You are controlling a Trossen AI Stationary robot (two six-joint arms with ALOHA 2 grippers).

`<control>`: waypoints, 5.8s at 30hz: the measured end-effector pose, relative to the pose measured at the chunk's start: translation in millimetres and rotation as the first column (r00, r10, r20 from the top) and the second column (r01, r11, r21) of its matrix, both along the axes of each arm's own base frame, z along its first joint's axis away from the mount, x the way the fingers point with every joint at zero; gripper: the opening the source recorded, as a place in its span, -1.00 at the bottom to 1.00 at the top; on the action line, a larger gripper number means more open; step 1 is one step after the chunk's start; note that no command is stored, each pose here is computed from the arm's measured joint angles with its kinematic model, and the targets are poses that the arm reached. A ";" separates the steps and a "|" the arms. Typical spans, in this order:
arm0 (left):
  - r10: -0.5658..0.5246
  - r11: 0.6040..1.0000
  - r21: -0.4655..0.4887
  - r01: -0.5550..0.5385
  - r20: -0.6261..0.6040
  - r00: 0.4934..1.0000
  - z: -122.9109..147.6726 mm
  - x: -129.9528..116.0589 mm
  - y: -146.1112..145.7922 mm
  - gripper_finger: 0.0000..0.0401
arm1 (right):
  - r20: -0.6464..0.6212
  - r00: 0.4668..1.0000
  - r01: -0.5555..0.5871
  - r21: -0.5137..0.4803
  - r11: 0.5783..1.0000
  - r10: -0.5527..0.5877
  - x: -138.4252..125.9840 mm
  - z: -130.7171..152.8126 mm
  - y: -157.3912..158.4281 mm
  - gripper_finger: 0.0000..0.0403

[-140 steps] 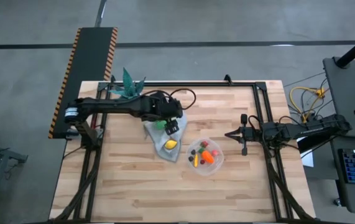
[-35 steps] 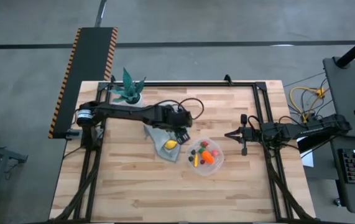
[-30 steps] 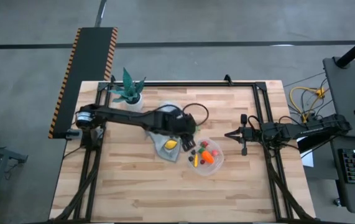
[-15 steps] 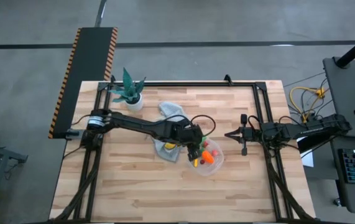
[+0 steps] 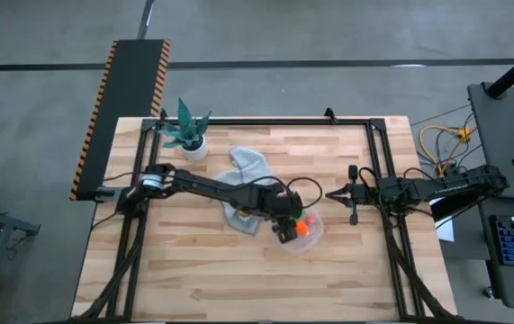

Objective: Pick and placing Produce into tupperware
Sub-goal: Put the green corn into the transparent bin, then move the gray towel to the top center of the table

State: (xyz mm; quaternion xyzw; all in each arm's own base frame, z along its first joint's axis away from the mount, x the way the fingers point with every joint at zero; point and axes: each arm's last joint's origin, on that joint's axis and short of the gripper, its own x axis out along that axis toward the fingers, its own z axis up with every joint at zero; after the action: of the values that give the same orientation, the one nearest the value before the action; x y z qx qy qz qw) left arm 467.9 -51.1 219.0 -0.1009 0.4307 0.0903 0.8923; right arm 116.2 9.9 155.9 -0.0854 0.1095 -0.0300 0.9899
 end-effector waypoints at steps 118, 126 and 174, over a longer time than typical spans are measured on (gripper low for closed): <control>0.038 0.788 0.437 -0.433 0.668 0.743 85.7 -301.3 -5.4 0.50 | -0.477 0.875 0.244 0.291 0.925 -0.081 290.1 11.2 -151.8 0.04; 0.034 0.785 0.447 -0.428 0.659 0.751 83.4 -298.9 -6.6 0.50 | -0.512 0.854 0.205 0.174 0.963 -0.089 303.4 17.0 -118.0 0.04; 0.027 0.781 0.464 -0.418 0.644 0.765 79.6 -294.2 -9.0 0.50 | -0.622 0.781 0.198 0.153 0.968 -0.061 319.0 -21.0 -64.9 -0.10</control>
State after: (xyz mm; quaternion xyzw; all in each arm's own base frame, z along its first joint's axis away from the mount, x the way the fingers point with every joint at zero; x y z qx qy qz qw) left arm 173.7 -60.1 298.6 0.1009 0.0574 0.2918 0.9494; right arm 435.2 -55.0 134.9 0.0222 0.4323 -0.0572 0.8997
